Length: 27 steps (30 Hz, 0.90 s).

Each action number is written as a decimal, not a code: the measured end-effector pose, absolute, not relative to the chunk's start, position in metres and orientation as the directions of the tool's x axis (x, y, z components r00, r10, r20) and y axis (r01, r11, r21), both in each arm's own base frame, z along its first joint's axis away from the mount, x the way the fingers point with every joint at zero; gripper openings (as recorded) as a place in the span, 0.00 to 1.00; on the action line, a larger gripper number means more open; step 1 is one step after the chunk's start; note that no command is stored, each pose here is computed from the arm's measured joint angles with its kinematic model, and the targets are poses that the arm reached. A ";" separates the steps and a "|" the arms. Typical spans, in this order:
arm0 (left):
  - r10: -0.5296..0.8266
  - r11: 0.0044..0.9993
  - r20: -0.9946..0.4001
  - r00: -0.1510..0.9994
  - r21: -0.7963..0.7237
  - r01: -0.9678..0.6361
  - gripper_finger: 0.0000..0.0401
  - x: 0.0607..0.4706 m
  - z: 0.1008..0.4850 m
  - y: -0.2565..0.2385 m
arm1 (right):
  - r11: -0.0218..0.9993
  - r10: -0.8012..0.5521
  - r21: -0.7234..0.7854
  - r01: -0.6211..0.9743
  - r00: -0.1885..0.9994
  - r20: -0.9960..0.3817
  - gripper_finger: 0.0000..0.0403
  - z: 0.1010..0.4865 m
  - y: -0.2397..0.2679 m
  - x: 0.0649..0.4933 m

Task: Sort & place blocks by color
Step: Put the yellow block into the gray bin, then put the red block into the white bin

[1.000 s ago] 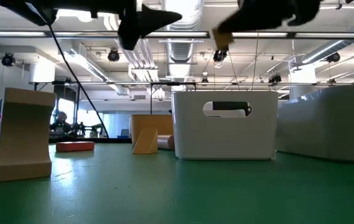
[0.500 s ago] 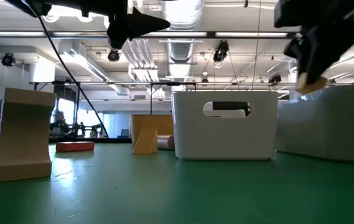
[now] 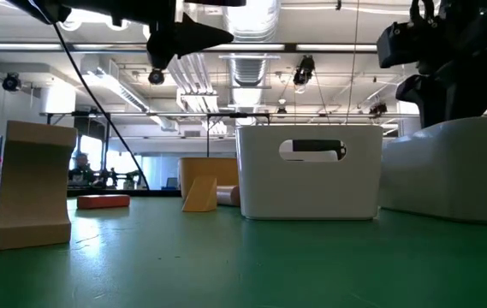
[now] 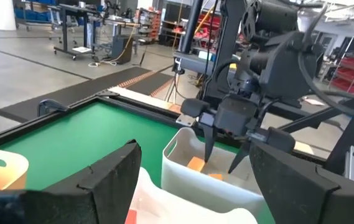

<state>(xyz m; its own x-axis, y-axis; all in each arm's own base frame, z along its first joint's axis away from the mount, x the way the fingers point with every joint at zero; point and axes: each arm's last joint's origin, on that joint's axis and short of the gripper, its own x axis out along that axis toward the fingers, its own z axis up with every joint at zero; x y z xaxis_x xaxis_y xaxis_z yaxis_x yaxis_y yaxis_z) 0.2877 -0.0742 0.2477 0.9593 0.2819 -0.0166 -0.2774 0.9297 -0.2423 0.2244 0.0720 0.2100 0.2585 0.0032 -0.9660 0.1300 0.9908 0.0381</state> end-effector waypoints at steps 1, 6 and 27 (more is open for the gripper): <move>0.281 0.930 -0.020 0.959 -0.240 -0.278 0.71 0.288 0.247 -0.074 | 0.991 0.003 0.038 0.130 0.258 -0.966 0.53 0.210 0.072 0.224; 0.281 0.919 -0.075 0.957 -0.267 -0.290 0.71 0.287 0.241 -0.075 | 0.990 0.006 0.044 0.135 0.269 -0.963 0.60 0.212 0.072 0.223; 0.445 0.579 -0.776 0.447 -0.132 -0.805 0.71 0.246 0.194 -0.053 | 0.987 0.039 0.094 0.128 0.377 -0.925 0.54 0.228 0.071 0.221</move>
<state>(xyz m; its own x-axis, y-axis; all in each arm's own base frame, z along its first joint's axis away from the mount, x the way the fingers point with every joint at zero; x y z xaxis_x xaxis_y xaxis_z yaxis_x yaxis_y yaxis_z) 0.2456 -0.0534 0.1945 0.4472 0.4447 -0.7760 -0.8046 0.5790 -0.1318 0.2208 0.0707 0.2277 0.3768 0.0390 -0.9255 0.1281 0.9873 0.0938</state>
